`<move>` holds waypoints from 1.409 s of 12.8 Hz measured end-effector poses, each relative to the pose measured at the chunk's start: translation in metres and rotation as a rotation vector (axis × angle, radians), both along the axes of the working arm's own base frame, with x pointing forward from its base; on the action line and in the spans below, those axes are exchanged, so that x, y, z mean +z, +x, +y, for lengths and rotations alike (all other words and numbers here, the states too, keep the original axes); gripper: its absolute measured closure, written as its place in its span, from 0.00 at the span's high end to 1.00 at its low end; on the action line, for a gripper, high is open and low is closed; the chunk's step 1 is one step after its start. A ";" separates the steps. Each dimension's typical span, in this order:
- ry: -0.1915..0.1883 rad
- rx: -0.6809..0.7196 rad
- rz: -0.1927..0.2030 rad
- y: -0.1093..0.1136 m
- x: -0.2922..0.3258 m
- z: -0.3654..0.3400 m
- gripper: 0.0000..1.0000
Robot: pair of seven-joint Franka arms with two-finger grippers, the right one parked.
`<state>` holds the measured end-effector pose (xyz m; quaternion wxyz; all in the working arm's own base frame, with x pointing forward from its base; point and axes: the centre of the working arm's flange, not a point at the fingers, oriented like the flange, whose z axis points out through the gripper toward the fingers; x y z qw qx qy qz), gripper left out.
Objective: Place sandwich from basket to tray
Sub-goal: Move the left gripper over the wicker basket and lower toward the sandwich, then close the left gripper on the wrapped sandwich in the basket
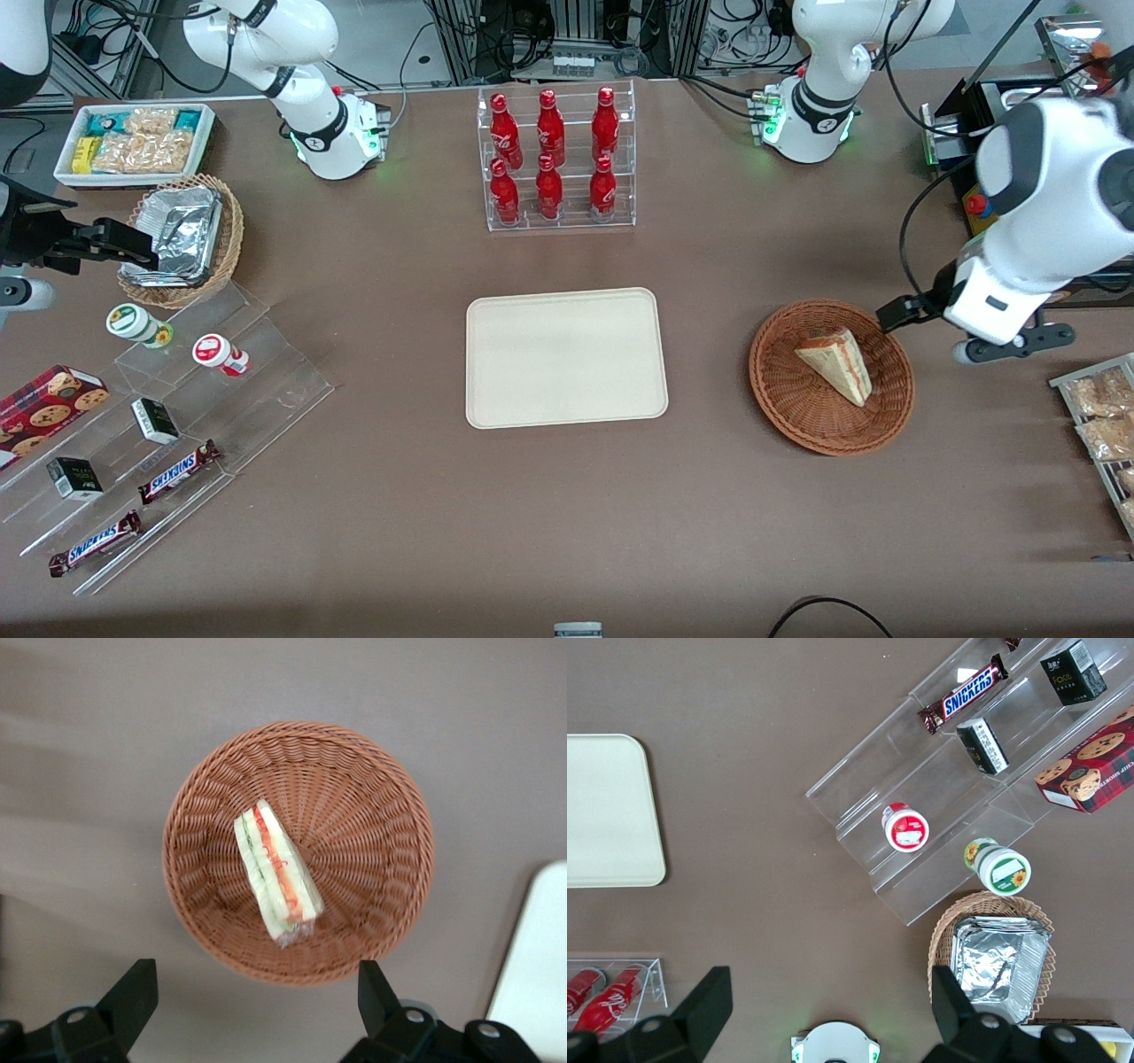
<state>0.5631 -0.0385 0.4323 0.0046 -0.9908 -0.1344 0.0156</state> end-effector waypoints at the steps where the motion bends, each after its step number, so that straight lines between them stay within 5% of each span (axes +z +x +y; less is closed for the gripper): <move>1: 0.000 0.059 -0.015 -0.005 -0.019 0.000 1.00; 4: -0.004 0.254 -0.061 -0.026 -0.066 0.001 1.00; 9: -0.013 0.309 -0.095 -0.046 -0.112 0.001 1.00; 18: -0.018 0.319 -0.085 -0.048 -0.172 -0.007 1.00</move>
